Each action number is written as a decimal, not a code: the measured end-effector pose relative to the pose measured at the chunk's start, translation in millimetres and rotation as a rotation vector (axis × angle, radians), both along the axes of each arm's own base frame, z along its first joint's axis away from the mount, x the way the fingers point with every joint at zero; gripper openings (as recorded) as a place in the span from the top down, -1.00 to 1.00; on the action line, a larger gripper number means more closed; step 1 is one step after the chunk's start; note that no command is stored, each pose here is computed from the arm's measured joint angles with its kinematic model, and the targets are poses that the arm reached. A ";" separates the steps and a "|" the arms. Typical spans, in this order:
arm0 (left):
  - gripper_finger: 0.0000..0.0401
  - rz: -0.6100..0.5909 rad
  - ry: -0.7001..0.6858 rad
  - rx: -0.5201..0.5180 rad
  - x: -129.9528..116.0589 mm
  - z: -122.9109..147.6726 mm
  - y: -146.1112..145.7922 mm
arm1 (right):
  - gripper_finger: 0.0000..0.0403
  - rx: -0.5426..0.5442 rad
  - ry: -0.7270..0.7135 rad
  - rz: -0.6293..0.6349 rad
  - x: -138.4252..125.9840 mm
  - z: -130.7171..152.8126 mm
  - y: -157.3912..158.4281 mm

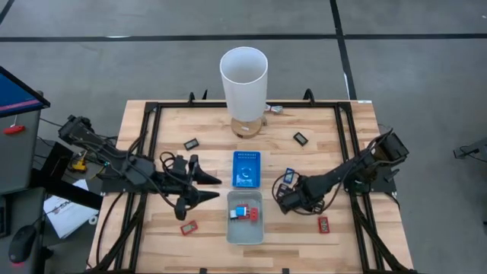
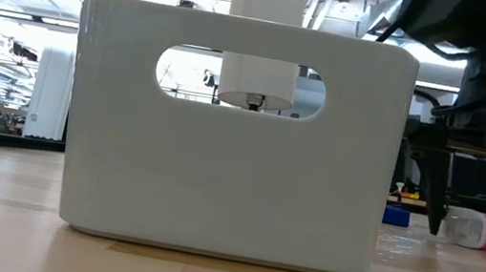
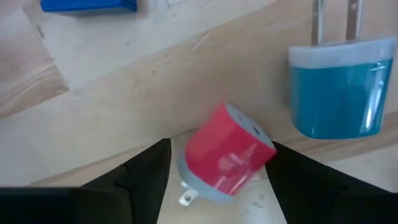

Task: Pick & Place Office items
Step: Put the pink charger adapter into the gray bin

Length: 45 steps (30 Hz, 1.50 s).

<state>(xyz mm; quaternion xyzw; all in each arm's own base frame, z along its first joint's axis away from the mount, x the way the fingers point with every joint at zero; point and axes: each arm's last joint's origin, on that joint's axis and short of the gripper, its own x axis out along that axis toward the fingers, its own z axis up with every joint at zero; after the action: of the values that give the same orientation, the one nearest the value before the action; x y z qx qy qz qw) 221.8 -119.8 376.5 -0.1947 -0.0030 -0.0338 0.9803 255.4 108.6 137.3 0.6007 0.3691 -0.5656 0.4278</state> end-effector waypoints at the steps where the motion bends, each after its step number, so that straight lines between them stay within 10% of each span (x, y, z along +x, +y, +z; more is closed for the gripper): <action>1: 0.07 0.000 -0.001 0.001 -0.6 0.4 0.3 | -0.24 0.002 0.001 -0.003 -0.2 -0.5 -1.1; 28: 0.07 -0.026 0.011 0.009 -3.5 -0.9 -5.2 | 0.31 -0.047 -0.010 0.097 2.8 3.4 1.4; 45: 0.07 -0.050 0.356 0.027 -33.7 -27.4 -2.1 | 0.34 -0.210 -0.520 0.517 46.6 143.1 81.1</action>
<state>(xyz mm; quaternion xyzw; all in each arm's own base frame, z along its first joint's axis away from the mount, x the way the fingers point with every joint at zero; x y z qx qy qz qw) 188.1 -121.9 349.0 -0.1846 0.1760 -0.0232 0.9666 301.9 189.7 280.4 0.5640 0.3279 -0.3024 0.6950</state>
